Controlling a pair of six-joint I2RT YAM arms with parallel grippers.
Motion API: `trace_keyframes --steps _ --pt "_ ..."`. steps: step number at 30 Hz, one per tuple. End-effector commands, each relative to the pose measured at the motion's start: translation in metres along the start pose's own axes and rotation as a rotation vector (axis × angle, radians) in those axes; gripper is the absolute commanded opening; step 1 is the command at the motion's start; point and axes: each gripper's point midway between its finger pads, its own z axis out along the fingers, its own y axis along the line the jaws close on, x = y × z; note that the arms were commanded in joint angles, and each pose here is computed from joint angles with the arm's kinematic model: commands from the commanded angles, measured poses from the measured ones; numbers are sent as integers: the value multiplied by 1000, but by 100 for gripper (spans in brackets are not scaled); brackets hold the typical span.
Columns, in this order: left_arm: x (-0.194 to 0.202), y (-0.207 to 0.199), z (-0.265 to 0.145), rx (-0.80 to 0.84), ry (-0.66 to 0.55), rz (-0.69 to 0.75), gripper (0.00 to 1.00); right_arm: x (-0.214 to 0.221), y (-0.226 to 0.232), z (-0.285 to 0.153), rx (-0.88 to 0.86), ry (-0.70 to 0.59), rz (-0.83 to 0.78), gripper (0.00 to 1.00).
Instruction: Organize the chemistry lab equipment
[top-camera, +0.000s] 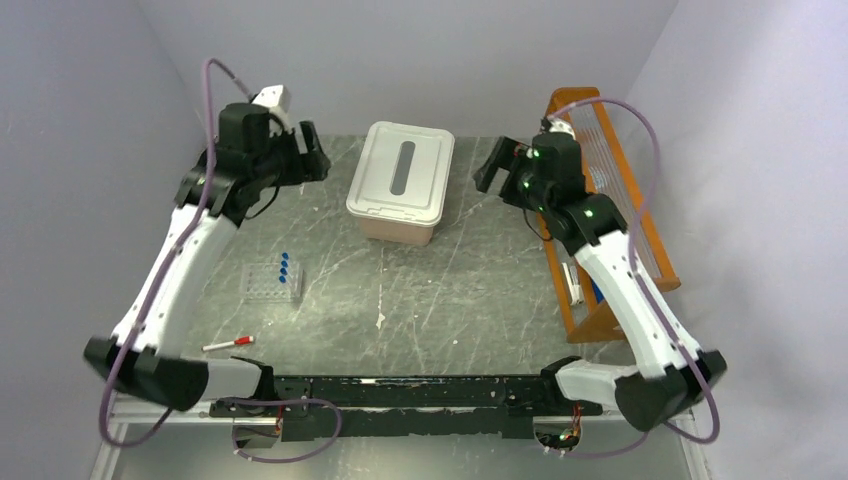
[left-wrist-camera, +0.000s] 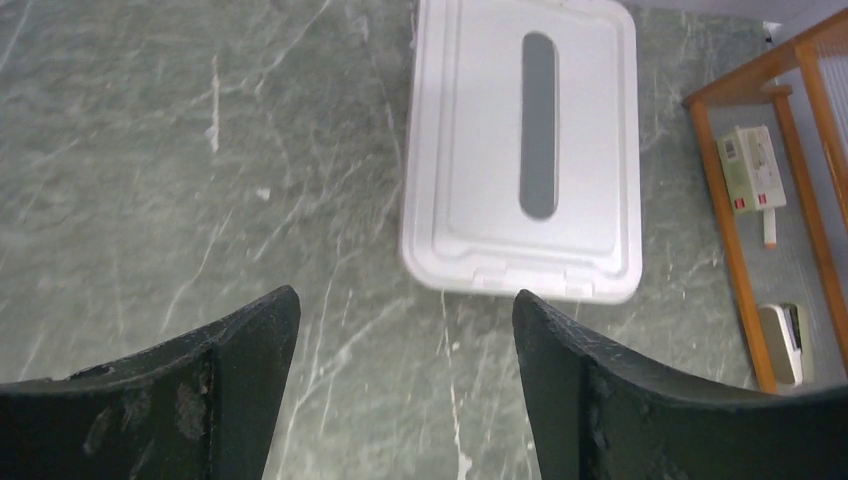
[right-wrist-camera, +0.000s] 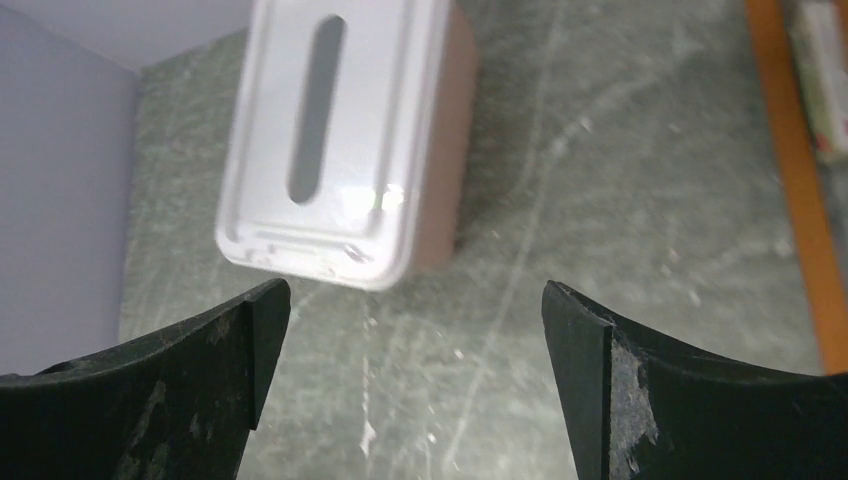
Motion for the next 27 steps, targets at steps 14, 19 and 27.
trace_keyframes --steps 14,19,27 --pt "88 74 -213 -228 -101 -113 83 1 -61 -162 120 -144 -37 100" --pt "80 90 -259 -305 -137 -51 89 -12 -50 -193 46 -196 -31 100" --pt "74 86 -288 -264 -206 -49 97 -17 -46 -212 2 -235 -33 100"
